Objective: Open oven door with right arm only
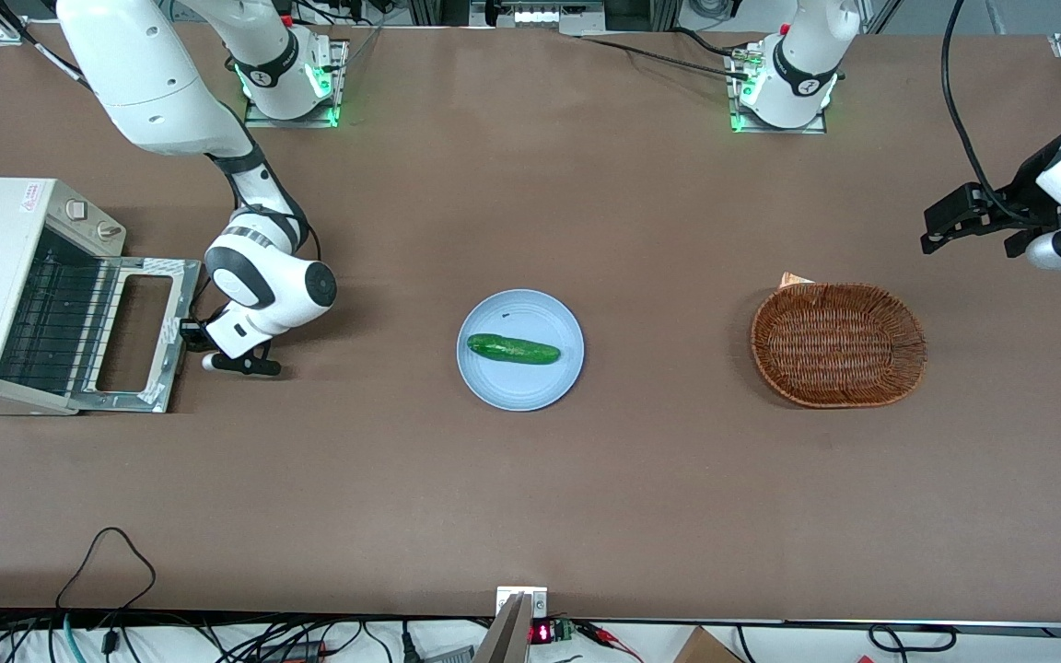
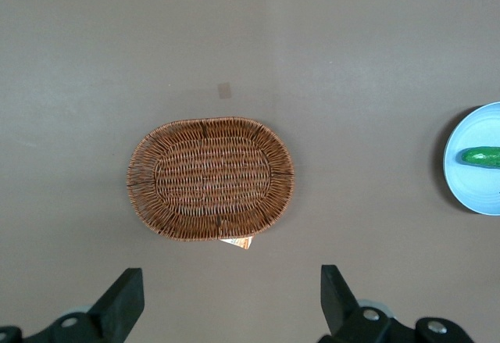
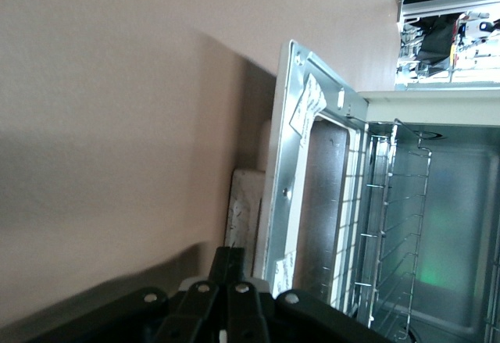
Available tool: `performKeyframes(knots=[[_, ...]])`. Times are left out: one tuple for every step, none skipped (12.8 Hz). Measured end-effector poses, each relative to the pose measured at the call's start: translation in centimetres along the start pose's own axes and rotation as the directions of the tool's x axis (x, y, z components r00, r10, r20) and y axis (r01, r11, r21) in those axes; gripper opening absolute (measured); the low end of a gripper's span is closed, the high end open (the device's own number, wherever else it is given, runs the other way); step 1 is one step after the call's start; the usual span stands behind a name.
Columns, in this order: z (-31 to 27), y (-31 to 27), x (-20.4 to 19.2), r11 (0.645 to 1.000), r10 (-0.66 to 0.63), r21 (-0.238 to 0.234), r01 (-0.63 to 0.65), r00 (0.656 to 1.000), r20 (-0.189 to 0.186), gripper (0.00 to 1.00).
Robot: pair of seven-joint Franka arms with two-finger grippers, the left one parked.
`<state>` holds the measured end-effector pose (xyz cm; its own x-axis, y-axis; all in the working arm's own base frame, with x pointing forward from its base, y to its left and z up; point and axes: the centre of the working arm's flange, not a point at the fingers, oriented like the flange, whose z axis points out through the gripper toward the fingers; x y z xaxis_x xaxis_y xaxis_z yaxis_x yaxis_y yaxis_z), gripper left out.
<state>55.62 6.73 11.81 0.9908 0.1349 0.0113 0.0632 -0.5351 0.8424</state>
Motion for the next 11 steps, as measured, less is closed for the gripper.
performKeyframes(knots=[[-0.6,0.0,0.4,1.0,0.021,0.019,-0.021,1.0,0.011,0.01],[-1.4,0.0,0.9,0.998,0.044,0.045,-0.045,0.999,0.026,0.01],[-2.2,0.1,1.5,0.995,0.063,0.074,-0.066,0.997,0.045,0.01],[-3.2,0.4,2.2,0.991,0.075,0.105,-0.082,0.995,0.064,0.01],[-4.2,1.0,3.0,0.985,0.082,0.144,-0.095,0.993,0.088,0.01],[-5.3,2.0,3.9,0.976,0.083,0.19,-0.104,0.99,0.116,0.01],[-6.5,3.4,4.8,0.964,0.08,0.242,-0.112,0.987,0.14,0.01],[-7.8,4.9,5.5,0.95,0.071,0.29,-0.115,0.985,0.158,0.01],[-8.8,6.4,5.9,0.937,0.052,0.333,-0.11,0.983,0.176,0.01],[-9.5,8.0,6.1,0.921,0.025,0.376,-0.099,0.981,0.195,0.01],[-10.0,9.8,6.3,0.901,-0.006,0.425,-0.086,0.978,0.21,0.01]])
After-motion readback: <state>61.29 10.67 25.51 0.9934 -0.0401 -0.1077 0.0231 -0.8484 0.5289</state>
